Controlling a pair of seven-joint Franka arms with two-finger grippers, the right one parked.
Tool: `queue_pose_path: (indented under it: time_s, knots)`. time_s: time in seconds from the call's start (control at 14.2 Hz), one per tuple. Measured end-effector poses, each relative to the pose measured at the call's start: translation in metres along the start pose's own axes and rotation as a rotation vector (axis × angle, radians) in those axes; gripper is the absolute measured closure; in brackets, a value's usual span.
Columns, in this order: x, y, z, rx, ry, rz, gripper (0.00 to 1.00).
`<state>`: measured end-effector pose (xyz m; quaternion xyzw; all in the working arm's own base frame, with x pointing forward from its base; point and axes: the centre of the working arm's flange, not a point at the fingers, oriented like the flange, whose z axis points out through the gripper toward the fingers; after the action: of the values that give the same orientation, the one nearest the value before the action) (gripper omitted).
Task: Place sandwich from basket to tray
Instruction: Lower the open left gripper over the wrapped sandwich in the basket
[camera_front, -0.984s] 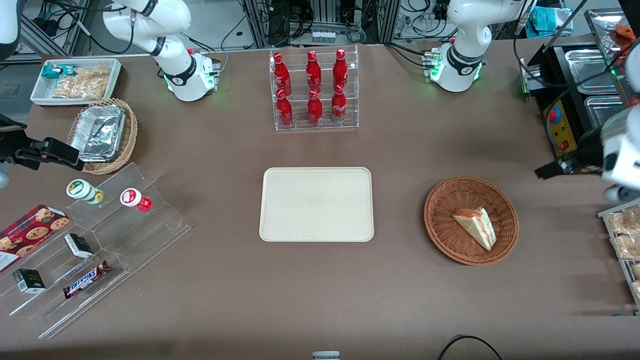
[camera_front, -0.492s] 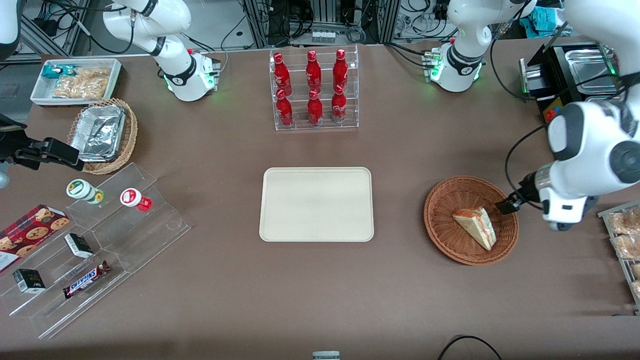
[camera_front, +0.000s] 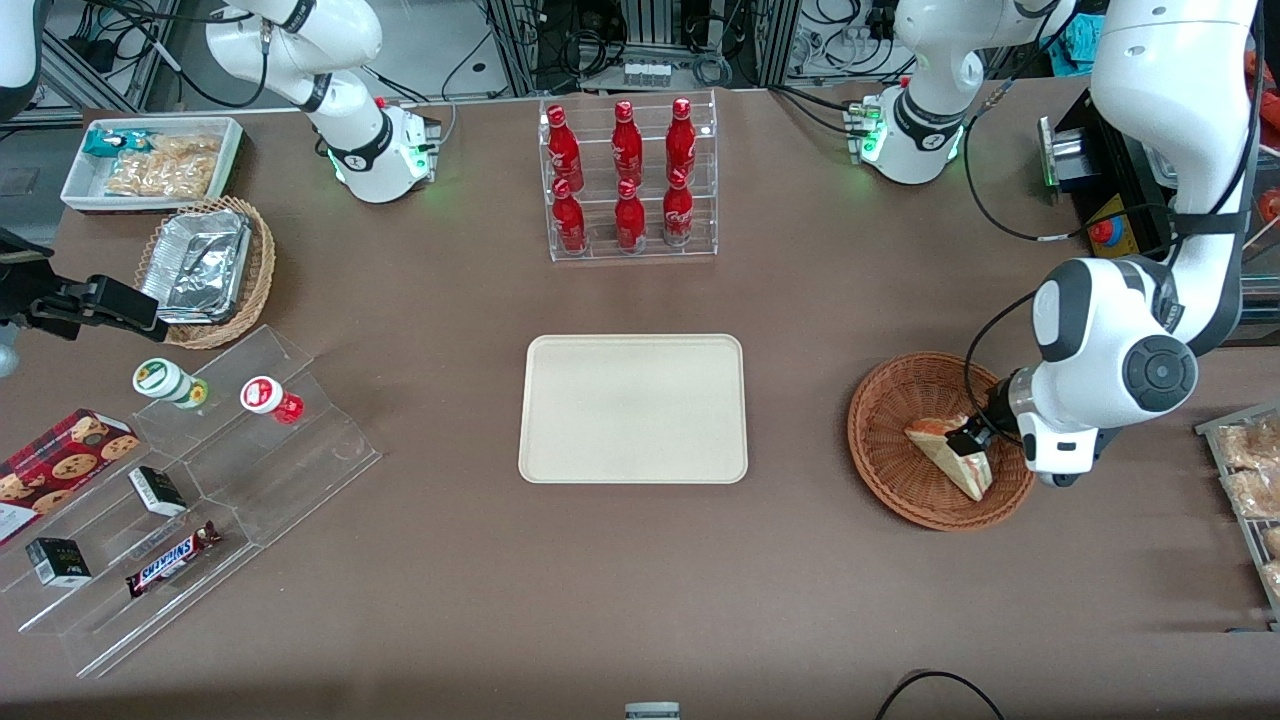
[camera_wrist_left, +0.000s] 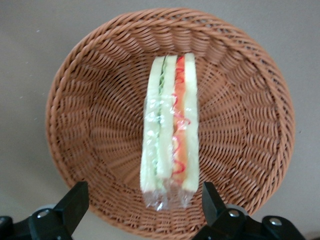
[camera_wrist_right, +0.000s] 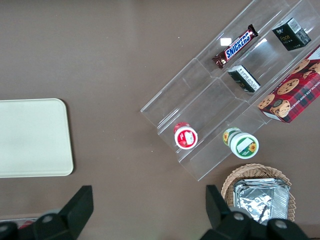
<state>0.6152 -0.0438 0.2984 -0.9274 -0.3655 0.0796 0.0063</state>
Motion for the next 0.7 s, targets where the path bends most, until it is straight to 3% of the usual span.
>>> queue_pose_path:
  time_s: [0.7]
  knots:
    - [0.015, 0.012, 0.057, -0.039, 0.01, -0.01, 0.03]
